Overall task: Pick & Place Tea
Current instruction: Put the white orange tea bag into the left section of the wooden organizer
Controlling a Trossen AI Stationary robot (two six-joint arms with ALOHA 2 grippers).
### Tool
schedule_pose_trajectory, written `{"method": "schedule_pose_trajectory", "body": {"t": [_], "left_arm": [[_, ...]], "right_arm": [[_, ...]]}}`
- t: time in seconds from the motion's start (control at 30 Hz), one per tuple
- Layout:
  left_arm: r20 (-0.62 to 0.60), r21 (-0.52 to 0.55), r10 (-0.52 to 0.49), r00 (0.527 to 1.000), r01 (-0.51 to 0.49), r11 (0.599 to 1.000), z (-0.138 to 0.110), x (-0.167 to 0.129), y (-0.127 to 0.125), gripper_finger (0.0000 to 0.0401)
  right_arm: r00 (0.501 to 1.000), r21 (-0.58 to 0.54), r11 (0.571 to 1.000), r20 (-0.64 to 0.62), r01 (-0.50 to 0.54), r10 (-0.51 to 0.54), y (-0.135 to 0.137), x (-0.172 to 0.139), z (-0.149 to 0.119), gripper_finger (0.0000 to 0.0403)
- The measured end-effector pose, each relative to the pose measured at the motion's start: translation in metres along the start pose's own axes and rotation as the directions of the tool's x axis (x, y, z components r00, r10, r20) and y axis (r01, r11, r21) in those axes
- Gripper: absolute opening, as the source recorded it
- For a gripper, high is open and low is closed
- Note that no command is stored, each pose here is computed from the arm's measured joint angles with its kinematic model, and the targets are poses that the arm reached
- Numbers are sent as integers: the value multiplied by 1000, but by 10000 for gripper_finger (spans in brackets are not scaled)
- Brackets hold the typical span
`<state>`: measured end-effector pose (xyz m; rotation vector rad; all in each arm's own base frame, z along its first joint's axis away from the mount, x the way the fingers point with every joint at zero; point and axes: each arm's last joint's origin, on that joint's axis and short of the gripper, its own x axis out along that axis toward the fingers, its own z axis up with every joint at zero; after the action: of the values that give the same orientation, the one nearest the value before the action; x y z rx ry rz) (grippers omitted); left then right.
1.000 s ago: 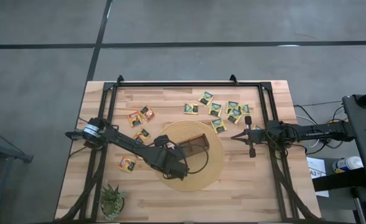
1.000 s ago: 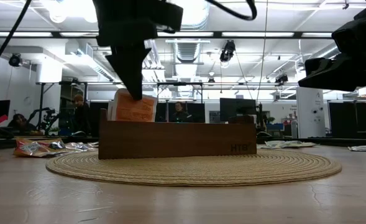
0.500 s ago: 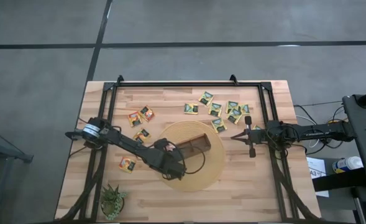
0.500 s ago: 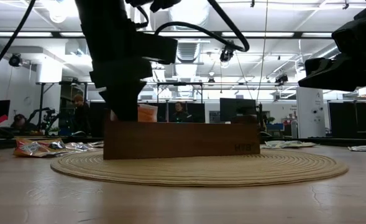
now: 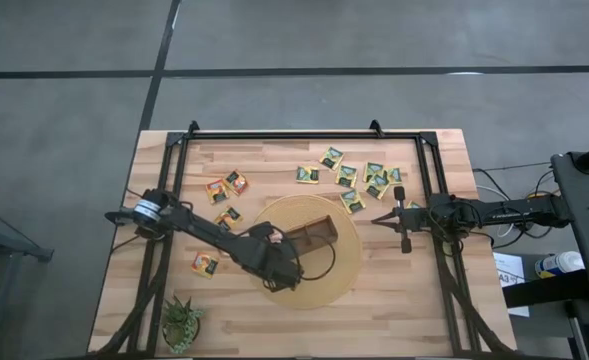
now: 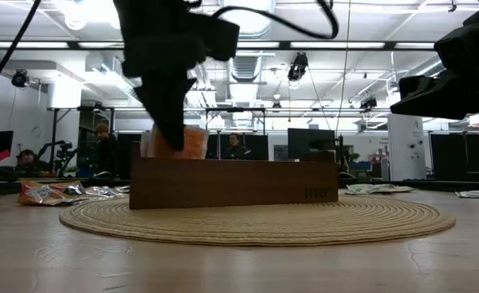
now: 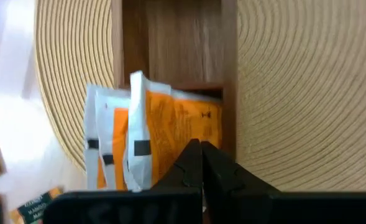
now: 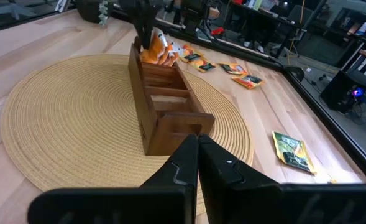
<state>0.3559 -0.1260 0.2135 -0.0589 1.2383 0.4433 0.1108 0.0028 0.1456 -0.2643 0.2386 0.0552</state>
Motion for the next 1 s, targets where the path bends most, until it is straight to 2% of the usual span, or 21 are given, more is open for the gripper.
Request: {"method": "schedule_pose_trajectory", "body": {"t": [0.2, 0.47, 0.67, 1.0], "left_arm": [[25, 31, -17, 1000, 16, 999, 8, -11, -1, 0], [-36, 32, 61, 997, -60, 998, 3, -21, 6, 0], [-41, 40, 78, 996, -76, 996, -5, -32, 3, 0], [28, -6, 27, 999, -26, 1000, -30, -71, -5, 0]], "right_arm": [[1000, 0, 1000, 0, 0, 0, 0, 0, 0, 9], [1000, 0, 1000, 0, 0, 0, 0, 0, 0, 9], [1000, 0, 1000, 0, 0, 0, 0, 0, 0, 9], [1000, 0, 1000, 0, 1, -1, 0, 0, 0, 9]]}}
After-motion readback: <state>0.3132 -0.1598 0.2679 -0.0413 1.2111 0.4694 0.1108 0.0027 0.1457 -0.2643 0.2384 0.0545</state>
